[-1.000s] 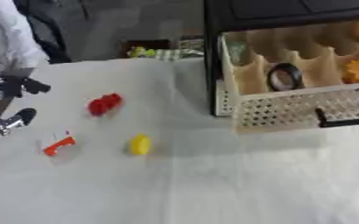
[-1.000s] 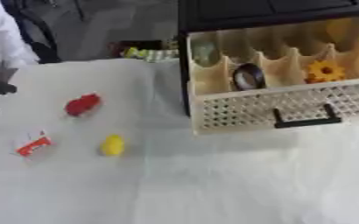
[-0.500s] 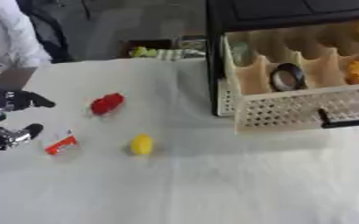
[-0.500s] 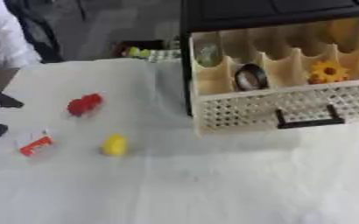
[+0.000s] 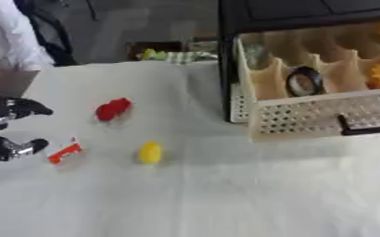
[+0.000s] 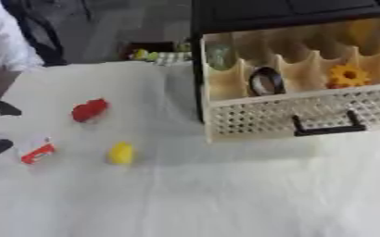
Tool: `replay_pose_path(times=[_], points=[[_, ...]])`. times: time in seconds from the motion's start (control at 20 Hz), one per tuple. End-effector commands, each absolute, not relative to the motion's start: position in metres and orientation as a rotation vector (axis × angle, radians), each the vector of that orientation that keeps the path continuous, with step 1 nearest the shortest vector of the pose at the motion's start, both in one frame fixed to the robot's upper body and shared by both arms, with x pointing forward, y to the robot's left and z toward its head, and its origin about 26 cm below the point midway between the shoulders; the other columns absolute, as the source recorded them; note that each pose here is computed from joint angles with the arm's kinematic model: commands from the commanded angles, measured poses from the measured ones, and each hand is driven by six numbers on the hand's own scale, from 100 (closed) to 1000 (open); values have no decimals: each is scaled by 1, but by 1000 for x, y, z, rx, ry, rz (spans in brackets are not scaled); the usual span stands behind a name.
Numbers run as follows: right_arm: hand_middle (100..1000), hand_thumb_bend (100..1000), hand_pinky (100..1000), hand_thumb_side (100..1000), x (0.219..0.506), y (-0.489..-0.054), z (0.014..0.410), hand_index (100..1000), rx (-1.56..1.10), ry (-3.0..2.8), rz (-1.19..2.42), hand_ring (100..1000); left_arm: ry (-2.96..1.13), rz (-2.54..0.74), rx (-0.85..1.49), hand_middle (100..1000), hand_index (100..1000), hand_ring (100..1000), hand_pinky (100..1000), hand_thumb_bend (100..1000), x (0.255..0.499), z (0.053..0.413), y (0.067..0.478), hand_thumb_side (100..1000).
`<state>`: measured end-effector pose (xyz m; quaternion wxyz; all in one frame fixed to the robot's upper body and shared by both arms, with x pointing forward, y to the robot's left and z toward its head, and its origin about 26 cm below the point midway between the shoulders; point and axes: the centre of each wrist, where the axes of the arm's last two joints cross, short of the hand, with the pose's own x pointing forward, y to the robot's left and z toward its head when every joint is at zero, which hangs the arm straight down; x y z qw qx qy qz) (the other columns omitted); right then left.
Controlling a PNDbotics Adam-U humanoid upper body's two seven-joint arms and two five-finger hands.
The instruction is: Pick up objects from table and place into drawer.
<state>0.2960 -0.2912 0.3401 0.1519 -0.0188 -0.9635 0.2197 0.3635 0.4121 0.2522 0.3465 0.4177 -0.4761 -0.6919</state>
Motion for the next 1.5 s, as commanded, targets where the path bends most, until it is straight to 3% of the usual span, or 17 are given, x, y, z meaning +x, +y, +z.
replay_pose_path(times=[0.05, 0.4, 0.65, 0.85, 1.0, 1.1, 1.5], points=[[412, 100, 718, 1000, 291, -295, 347, 834, -71, -2784, 634, 699, -1219, -1780, 1146, 880, 1000, 903, 801, 304, 364, 265, 420, 1000], [409, 100, 719, 1000, 291, -296, 347, 830, -74, -2782, 630, 701, -1186, -1784, 1159, 861, 1000, 899, 796, 381, 372, 260, 422, 1000], [403, 100, 720, 1000, 291, -297, 347, 828, -76, -2777, 623, 702, -1190, -1805, 1122, 846, 1000, 887, 783, 376, 375, 256, 419, 1000], [400, 100, 720, 1000, 291, -297, 346, 827, -74, -2773, 613, 703, -1193, -1813, 1099, 845, 1000, 887, 778, 379, 376, 255, 417, 950], [399, 100, 721, 1000, 291, -297, 345, 825, -71, -2771, 610, 704, -1188, -1807, 1103, 850, 1000, 884, 769, 358, 378, 253, 417, 844], [398, 100, 722, 1000, 291, -297, 345, 824, -68, -2769, 609, 705, -1190, -1795, 1111, 848, 1000, 881, 766, 343, 379, 252, 417, 837], [395, 100, 724, 1000, 292, -294, 347, 816, -66, -2762, 600, 706, -1167, -1767, 1132, 779, 1000, 843, 736, 352, 385, 242, 417, 935]])
